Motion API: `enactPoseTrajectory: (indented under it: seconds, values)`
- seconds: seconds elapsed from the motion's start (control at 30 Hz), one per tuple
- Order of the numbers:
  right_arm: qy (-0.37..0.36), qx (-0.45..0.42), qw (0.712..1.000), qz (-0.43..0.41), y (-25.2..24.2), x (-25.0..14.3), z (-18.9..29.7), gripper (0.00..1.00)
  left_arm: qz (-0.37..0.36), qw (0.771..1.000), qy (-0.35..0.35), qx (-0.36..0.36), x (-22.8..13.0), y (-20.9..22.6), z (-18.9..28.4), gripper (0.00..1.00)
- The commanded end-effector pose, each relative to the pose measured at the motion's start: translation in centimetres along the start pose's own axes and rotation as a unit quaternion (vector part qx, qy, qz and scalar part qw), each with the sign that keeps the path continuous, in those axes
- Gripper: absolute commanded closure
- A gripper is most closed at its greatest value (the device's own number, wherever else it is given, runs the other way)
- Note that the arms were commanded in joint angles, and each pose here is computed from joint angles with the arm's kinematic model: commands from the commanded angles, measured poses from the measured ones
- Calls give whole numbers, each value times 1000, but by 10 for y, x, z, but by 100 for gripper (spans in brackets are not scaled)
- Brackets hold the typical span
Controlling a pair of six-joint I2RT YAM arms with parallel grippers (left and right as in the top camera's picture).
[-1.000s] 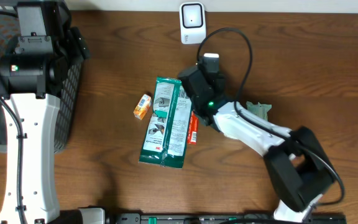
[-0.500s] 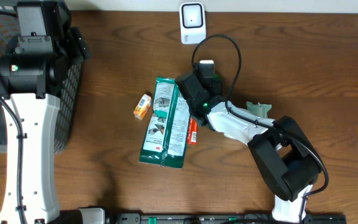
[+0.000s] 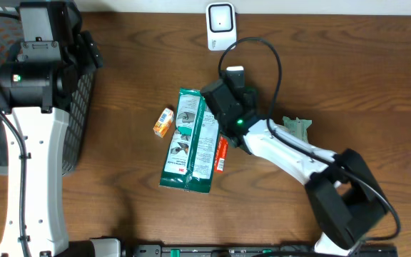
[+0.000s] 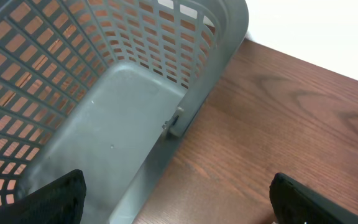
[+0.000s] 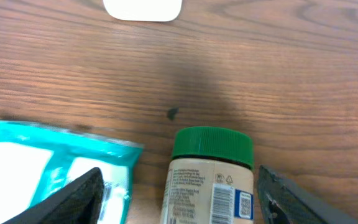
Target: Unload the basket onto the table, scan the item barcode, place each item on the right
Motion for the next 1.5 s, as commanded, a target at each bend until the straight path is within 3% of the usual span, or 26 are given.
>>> enactPoseTrajectory:
  seconds: [0.0, 0.23, 0.37, 0.47, 0.9, 1.47]
  values:
    - [0, 74, 997, 13, -4, 23, 26, 23, 4, 1000, -7, 8, 3, 2, 1, 10]
    - [127, 191, 970, -83, -94, 101, 75, 24, 3, 1000, -6, 8, 3, 2, 1, 10]
    - [208, 188, 951, -131, -143, 103, 74, 22, 4, 1000, -7, 7, 3, 2, 1, 10]
    - [242, 194, 940, -143, -152, 95, 58, 16, 4, 1000, -7, 8, 3, 2, 1, 10]
    - [351, 215, 905, -107, -75, 34, -57, 13, 3, 1000, -7, 8, 3, 2, 1, 10]
    - [361, 163, 917, -52, -39, 1, -102, 14, 4, 1000, -7, 7, 3, 2, 1, 10]
Point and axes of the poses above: each gripper's point midway between its finger pads, its own z axis back along the fingers, its own y axis along the line the jaws close on, x = y × z, the point moved 7 cm from there along z, back along the fingers, and after that the axes turned 11 degrees about z, right-handed, at the moved point
